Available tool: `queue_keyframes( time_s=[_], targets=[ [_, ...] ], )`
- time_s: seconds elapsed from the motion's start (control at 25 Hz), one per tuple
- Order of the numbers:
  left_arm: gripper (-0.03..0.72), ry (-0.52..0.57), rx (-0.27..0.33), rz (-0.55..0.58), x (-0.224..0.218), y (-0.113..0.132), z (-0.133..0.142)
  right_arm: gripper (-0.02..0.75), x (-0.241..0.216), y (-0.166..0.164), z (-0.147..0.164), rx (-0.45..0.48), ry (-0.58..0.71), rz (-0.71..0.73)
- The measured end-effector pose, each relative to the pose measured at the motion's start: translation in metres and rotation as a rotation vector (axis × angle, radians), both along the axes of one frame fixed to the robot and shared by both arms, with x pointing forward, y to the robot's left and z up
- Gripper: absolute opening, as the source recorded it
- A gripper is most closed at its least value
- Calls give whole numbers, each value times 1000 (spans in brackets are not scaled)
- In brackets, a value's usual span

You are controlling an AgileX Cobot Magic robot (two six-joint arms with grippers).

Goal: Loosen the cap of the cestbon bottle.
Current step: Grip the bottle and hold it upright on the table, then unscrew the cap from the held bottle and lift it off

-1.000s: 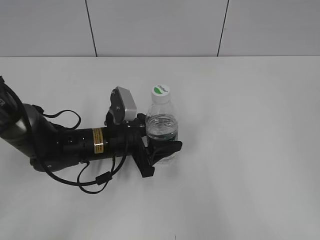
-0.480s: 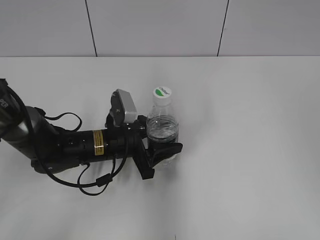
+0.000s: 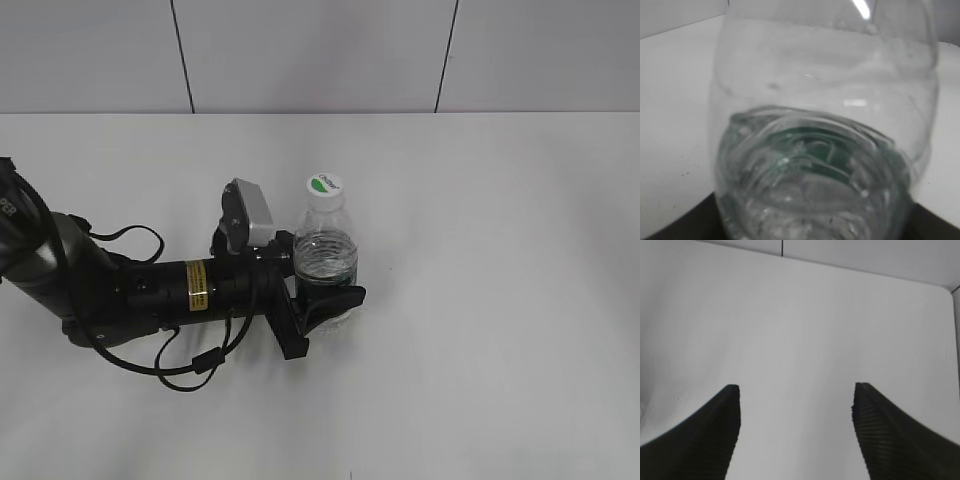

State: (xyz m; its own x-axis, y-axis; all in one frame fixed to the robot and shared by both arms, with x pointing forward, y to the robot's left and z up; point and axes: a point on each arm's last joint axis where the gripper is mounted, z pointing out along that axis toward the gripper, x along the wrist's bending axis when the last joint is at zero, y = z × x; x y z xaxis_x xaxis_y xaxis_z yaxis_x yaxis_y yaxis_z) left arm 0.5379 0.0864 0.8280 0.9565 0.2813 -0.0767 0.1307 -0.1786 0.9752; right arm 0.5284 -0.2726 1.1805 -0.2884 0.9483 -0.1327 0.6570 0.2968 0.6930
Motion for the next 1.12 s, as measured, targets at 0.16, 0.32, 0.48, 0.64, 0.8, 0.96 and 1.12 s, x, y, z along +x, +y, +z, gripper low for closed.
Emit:
queue_keyframes(
  time_s=[0.16, 0.32, 0.48, 0.64, 0.8, 0.96, 1.12],
  targets=[
    [410, -1, -1, 0, 0, 0, 0, 540, 34, 4, -13, 21, 111, 1],
    [410, -1, -1, 0, 0, 0, 0, 563, 62, 9, -31, 48, 204, -1],
    [410, -1, -1, 0, 0, 0, 0, 566, 82, 11, -56, 54, 320, -13],
    [410, -1, -1, -1, 0, 0, 0, 579, 94, 12, -81, 53, 403, -20],
    [410, -1, -2, -1, 0, 0, 0, 597, 99, 17, -92, 88, 439, -12],
    [410, -2, -1, -1, 0, 0, 0, 597, 95, 39, -92, 91, 455, 42],
    [410, -2, -1, -1, 0, 0, 0, 596, 81, 93, -92, 45, 468, 183]
  ],
)
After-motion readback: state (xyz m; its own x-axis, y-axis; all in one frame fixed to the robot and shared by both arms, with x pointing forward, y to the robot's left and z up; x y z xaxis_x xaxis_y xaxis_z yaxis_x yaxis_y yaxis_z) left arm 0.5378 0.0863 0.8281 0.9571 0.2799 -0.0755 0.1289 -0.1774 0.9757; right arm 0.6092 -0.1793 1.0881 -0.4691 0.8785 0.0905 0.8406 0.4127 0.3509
